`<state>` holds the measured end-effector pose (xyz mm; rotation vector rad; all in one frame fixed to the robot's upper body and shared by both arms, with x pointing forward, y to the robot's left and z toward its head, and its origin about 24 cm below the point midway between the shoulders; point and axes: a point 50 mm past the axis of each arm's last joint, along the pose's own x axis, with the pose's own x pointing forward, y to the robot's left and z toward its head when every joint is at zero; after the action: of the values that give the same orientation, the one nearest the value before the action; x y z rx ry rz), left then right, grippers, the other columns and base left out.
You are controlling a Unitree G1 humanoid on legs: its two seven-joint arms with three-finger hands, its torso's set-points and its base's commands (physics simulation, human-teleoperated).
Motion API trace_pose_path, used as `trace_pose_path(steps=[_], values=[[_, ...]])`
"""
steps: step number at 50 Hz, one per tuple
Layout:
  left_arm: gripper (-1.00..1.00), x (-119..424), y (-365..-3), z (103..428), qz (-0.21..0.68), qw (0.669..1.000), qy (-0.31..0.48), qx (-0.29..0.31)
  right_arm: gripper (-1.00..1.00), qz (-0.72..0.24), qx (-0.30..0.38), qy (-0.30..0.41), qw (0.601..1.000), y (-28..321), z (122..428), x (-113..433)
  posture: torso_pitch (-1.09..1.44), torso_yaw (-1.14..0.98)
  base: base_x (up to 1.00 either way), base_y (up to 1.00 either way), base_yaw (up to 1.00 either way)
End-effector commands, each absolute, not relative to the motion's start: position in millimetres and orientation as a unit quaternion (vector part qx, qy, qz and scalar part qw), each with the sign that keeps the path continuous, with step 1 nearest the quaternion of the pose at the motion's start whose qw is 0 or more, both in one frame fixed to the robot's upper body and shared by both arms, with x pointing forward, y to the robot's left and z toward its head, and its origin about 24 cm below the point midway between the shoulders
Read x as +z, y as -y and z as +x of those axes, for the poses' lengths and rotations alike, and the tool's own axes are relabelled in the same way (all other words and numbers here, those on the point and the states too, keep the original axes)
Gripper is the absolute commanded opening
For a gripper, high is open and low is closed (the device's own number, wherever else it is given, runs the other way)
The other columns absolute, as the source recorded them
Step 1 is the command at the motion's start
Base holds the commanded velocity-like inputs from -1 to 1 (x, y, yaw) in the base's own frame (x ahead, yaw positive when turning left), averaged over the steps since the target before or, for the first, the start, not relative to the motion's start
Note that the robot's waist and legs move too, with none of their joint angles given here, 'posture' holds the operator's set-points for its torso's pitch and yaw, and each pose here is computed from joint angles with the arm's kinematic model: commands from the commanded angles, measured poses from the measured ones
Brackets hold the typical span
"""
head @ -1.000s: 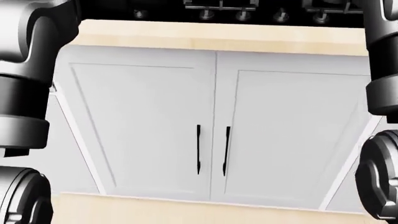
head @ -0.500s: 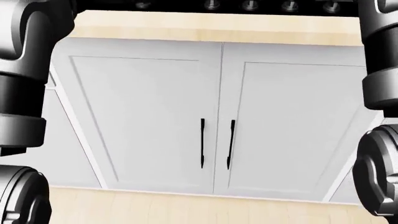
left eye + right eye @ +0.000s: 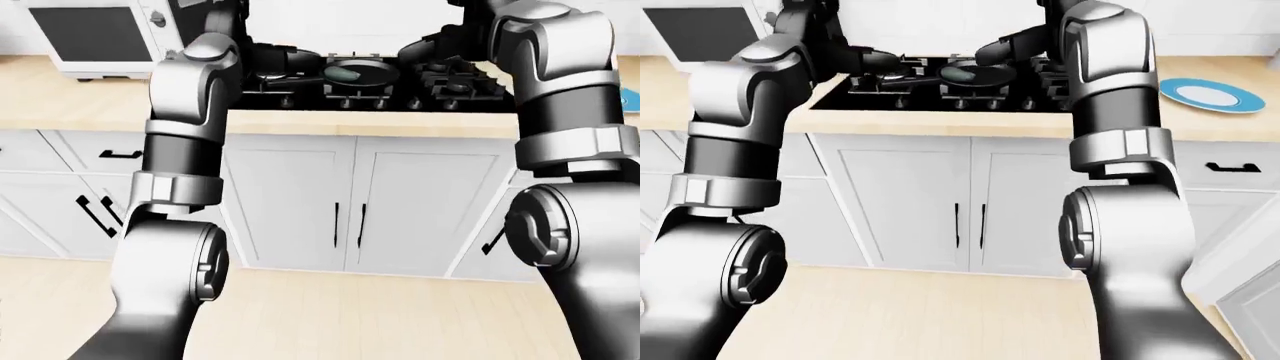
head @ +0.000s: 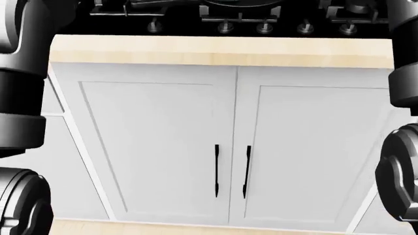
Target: Pick the zucchini from the pan and place it on the plate.
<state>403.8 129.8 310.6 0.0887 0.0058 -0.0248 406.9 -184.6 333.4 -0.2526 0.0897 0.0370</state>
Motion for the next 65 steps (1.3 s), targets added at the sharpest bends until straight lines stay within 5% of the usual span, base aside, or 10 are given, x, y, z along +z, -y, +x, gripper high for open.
trace_pose_path(steps=[1,65], values=[[1.00,332,-134,399,0.042,0.998,0.039,-0.004,1.00,-0.131,0.024,0.000,0.991,178,402,356,0.00,0.00,0.19,0.00,0.00],[1.00,343,-136,394,0.041,0.998,0.049,0.001,1.00,-0.132,0.030,-0.003,0.991,177,401,356,0.00,0.00,0.20,0.00,0.00]])
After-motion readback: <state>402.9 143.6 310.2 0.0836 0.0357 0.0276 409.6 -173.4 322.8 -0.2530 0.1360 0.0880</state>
